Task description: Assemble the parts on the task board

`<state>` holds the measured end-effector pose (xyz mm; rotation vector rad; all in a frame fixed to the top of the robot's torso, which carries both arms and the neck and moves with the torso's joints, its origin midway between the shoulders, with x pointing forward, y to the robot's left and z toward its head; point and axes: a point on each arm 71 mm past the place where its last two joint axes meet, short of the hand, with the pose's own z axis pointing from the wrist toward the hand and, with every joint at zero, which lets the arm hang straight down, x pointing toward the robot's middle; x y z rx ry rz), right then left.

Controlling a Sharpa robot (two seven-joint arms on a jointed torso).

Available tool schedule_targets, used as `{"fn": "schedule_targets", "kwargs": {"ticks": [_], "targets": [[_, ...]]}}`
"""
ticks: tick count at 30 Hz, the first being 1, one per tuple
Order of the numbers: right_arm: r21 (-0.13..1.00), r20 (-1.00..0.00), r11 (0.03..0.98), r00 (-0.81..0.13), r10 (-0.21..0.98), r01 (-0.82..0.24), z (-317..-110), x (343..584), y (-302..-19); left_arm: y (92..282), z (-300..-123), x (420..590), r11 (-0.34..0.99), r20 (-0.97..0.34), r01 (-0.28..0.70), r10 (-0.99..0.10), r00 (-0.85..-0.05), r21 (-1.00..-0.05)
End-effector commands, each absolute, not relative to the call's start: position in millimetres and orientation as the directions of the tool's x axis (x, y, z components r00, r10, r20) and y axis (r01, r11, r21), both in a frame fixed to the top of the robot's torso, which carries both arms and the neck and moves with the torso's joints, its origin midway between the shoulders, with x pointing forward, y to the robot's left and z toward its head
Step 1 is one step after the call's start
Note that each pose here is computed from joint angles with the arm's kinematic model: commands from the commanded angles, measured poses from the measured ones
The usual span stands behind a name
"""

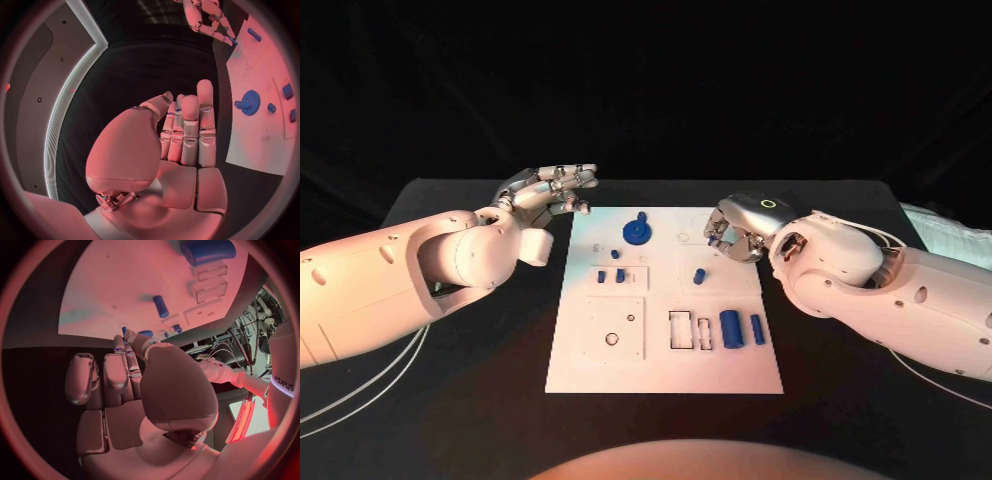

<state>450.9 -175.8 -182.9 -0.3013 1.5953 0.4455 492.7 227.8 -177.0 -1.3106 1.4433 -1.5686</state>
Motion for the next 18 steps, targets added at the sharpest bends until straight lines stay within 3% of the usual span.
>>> {"fn": "schedule_targets", "kwargs": {"ticks": [1,9,18], "targets": [[0.141,-0.99,0.869,-0.087,0.112,-0.475,-180.2,441.6,-163.3,225.6,-176.8,492.4,-0.202,0.246,-0.166,-0.916,-0.315,-0.965],[0.211,-0.977,0.786,-0.14,0.159,-0.581,-183.2,408.9,-119.4,222.1,-176.8,491.6,-0.206,0.248,-0.161,-0.915,-0.318,-0.965],[0.274,-0.959,0.729,-0.233,0.16,-0.627,-208.2,392.0,-87.4,217.2,-176.3,490.0,-0.209,0.252,-0.162,-0.91,-0.329,-0.964]]}}
